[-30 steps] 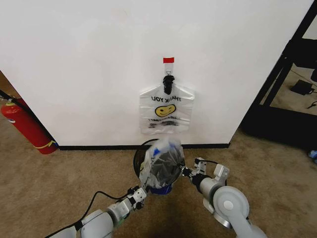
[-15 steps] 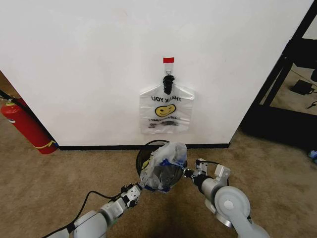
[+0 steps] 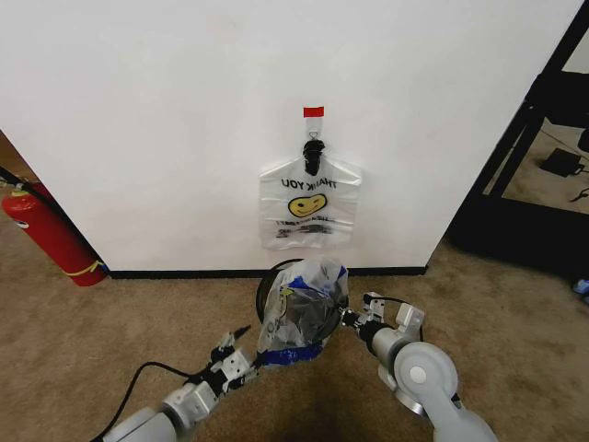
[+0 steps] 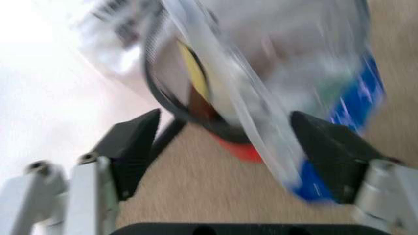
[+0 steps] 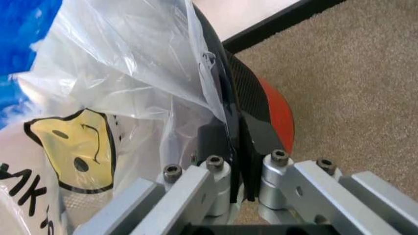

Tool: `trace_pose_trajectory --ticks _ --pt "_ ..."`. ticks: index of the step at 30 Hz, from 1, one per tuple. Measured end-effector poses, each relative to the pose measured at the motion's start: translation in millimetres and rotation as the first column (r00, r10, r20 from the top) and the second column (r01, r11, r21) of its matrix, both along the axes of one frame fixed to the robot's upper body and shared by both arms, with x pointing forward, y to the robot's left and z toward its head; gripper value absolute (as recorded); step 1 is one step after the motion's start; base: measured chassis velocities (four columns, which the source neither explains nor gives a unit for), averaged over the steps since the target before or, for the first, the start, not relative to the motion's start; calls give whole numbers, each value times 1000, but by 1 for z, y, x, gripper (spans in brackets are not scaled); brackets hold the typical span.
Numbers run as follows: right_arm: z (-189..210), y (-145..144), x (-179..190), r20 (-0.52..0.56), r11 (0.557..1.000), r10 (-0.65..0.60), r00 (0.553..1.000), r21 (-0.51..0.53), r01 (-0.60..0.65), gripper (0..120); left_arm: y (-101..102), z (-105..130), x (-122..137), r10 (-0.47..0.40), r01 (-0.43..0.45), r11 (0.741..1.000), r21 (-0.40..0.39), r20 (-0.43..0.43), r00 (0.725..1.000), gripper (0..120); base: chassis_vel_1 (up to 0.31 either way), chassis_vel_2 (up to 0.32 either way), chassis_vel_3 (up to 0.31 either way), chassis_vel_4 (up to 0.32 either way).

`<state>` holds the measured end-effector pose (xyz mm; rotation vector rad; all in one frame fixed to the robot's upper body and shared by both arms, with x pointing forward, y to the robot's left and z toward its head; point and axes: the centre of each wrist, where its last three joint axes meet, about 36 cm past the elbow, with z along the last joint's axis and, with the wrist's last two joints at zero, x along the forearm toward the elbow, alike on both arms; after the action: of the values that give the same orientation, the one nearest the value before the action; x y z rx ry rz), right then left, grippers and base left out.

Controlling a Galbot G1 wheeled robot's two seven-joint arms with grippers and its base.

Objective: Pick up the garbage bag from the wall and place it over the trash bin.

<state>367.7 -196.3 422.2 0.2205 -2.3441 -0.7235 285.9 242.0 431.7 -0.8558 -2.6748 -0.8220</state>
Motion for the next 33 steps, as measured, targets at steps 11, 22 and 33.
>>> trace_pose_trajectory --ticks 11,22,33 --pt "3 1 -2 9 1000 0 1000 1 0 0 -21 34 26 102 -125 978 -167 -141 985 100 0 0 0 0" --pt "5 5 -5 15 1000 7 1000 17 -7 0 -13 18 39 139 -175 966 -192 -187 972 71 0 0 0 0" --pt "2 4 -9 5 1000 6 1000 21 -6 0 -14 16 39 151 -190 961 -202 -194 969 34 0 0 0 0"
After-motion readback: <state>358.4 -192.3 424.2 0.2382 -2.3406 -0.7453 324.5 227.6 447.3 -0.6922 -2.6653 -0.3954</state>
